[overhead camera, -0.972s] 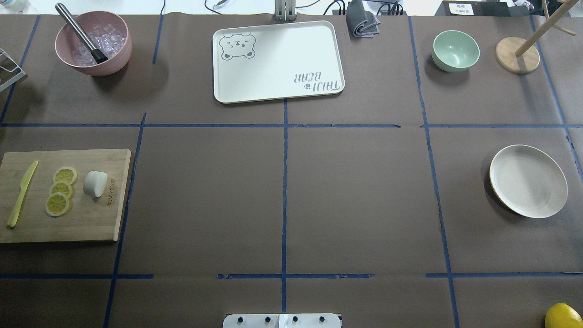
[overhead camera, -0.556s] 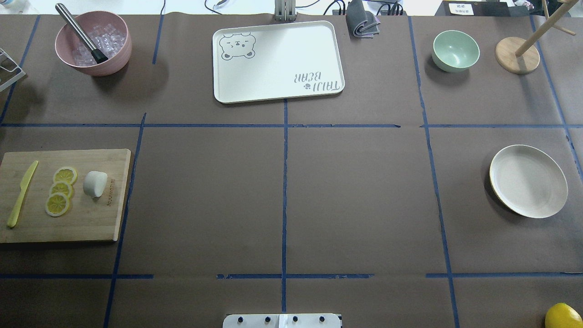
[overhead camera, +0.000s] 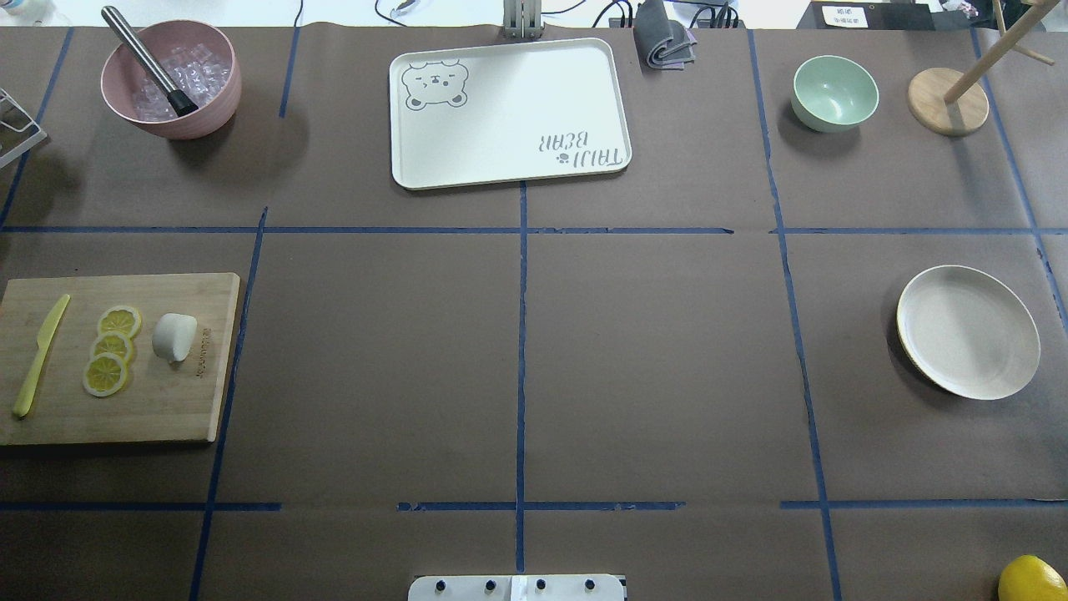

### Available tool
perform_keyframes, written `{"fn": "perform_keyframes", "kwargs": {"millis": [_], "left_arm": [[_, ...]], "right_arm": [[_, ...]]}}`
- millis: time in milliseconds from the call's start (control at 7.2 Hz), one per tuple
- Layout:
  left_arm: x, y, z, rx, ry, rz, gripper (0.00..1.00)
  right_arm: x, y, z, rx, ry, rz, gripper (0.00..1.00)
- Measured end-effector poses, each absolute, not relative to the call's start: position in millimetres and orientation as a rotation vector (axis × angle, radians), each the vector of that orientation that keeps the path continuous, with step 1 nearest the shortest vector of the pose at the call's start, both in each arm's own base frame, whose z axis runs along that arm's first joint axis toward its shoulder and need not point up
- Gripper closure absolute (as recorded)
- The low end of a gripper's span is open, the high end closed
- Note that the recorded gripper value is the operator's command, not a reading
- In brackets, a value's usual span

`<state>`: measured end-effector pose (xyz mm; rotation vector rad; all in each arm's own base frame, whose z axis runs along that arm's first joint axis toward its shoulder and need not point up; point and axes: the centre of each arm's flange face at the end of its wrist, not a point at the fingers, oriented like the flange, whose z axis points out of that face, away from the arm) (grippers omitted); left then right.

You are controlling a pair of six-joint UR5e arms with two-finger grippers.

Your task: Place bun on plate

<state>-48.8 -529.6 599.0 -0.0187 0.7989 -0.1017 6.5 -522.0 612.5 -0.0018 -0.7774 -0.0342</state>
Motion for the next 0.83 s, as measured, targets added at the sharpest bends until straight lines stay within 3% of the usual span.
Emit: {"fn": "perform_keyframes", "kwargs": {"millis": [833], "left_arm": [[-48.7, -529.1, 600.1, -0.021, 0.796, -0.103, 0.0]], "right_arm": [[-53.3, -498.4, 635.5, 0.011, -0.796, -0.061, 0.03]]}}
